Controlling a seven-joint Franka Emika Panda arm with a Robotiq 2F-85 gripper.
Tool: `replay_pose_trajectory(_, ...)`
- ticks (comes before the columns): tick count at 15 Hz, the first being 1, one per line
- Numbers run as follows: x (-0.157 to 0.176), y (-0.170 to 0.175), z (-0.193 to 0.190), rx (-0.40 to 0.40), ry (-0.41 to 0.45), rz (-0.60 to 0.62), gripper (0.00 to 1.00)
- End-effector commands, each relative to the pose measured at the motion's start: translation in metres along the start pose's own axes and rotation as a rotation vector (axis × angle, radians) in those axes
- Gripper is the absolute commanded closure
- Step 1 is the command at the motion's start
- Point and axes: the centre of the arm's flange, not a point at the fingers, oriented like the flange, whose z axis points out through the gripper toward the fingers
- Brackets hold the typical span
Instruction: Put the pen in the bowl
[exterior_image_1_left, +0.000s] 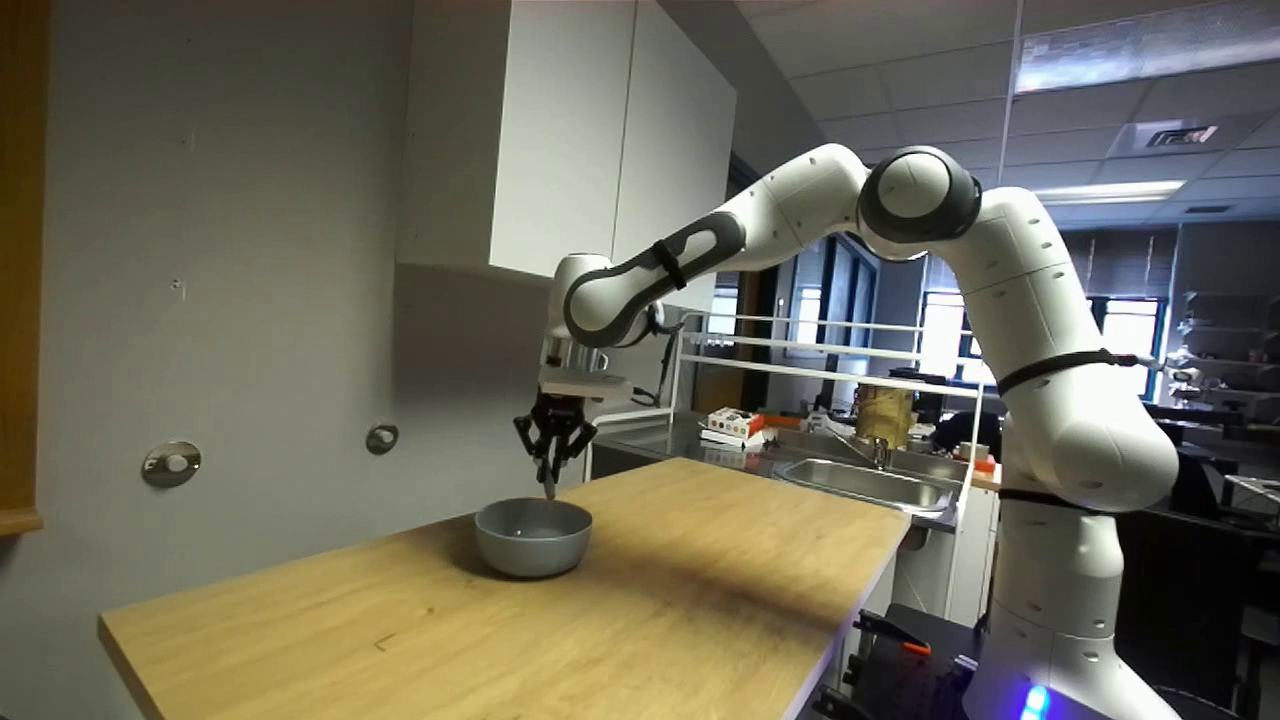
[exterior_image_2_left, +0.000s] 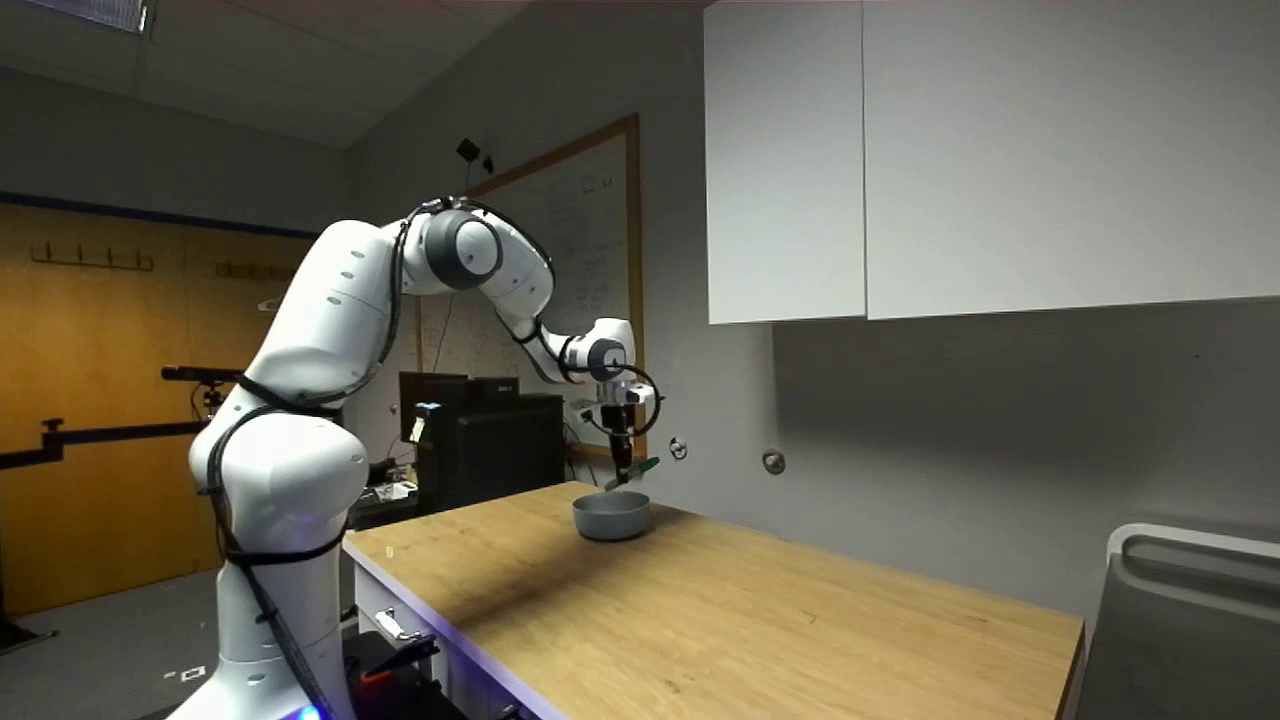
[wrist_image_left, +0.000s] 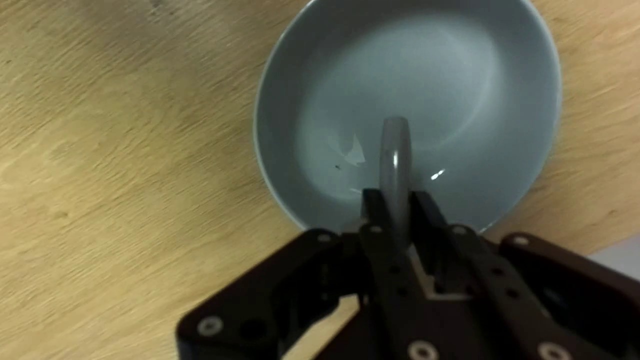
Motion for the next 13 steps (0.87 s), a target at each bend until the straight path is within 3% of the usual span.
replay_pose_trajectory(1, 0.009, -0.028, 0.032, -0.012, -0.032, 0.024, 0.86)
replay_pose_trajectory(2, 0.008, -0.028, 0.040, -0.024, -0.040, 0.027, 0.86)
replay_pose_trajectory(3, 0.008, -0.029, 0.046, -0.031, -0.050, 0.029, 0.62)
replay_pose_trajectory(5, 0.010, -0.028, 0.058, -0.053, -0.063, 0.030, 0.51)
replay_pose_trajectory(9, 0.009, -0.028, 0.063, -0.075, -0.084, 0.018, 0.19)
replay_pose_trajectory(11, 0.008, -0.027, 0.060, -0.088, -0.097, 0.017, 0.05)
replay_pose_trajectory(13, 0.007, -0.025, 0.053, -0.101, -0.104, 0.022, 0.00)
